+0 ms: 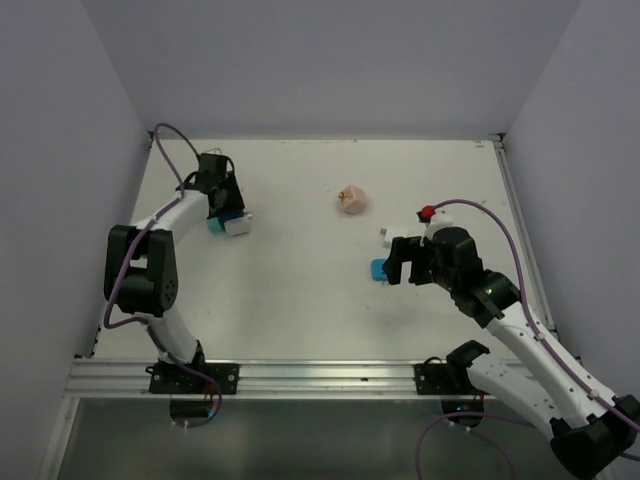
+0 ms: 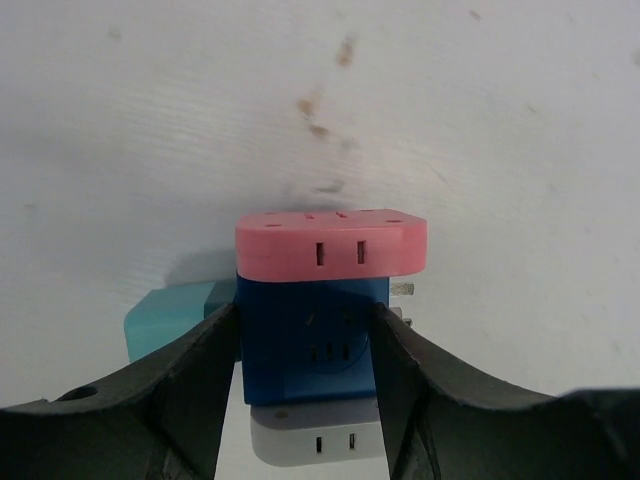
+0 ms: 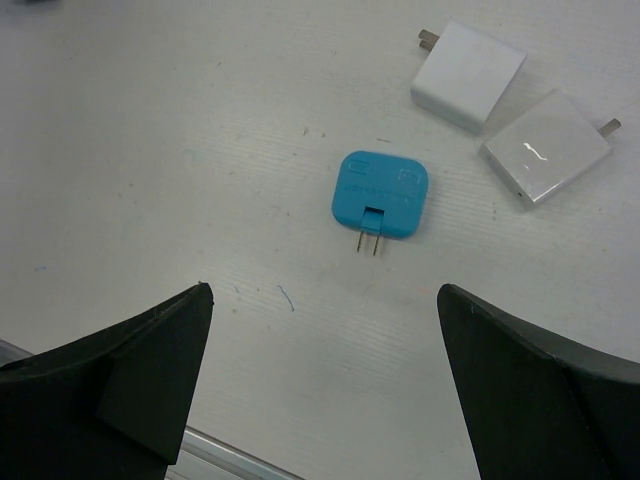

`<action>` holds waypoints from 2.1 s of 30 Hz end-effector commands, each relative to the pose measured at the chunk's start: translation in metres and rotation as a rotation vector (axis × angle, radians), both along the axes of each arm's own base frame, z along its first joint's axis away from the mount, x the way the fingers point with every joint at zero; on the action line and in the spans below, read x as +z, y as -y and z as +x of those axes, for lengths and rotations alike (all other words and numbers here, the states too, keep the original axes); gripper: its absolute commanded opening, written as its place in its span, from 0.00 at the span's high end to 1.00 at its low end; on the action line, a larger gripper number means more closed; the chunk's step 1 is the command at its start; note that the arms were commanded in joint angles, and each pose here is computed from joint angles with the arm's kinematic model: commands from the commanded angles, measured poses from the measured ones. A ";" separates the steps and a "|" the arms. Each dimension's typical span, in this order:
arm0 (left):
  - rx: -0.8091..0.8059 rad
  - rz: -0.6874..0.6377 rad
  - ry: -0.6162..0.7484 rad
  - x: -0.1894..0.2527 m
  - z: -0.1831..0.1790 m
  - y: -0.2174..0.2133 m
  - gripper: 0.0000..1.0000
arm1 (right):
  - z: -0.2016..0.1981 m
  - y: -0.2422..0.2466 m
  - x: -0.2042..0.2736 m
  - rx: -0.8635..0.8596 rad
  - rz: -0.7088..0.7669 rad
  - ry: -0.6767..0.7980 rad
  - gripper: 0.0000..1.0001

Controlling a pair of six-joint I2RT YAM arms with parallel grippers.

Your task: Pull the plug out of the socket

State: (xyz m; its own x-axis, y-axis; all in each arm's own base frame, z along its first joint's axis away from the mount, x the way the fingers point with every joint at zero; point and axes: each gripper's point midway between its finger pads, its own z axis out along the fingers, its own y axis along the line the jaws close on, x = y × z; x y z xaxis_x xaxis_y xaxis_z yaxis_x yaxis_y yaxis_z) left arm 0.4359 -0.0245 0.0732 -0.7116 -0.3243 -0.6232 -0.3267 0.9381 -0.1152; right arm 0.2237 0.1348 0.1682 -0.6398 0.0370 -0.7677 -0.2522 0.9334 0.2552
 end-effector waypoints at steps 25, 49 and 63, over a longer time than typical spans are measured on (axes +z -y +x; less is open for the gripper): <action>-0.802 -0.098 0.153 0.095 -0.112 0.189 0.13 | 0.010 -0.061 0.018 0.210 0.195 -0.005 0.03; -0.254 -0.511 0.072 0.040 -0.170 0.118 0.12 | 0.116 -0.217 -0.028 0.577 0.043 -0.010 0.22; -0.282 -0.604 0.056 0.034 -0.163 0.136 0.12 | 0.114 -0.224 -0.064 0.583 0.040 -0.097 0.60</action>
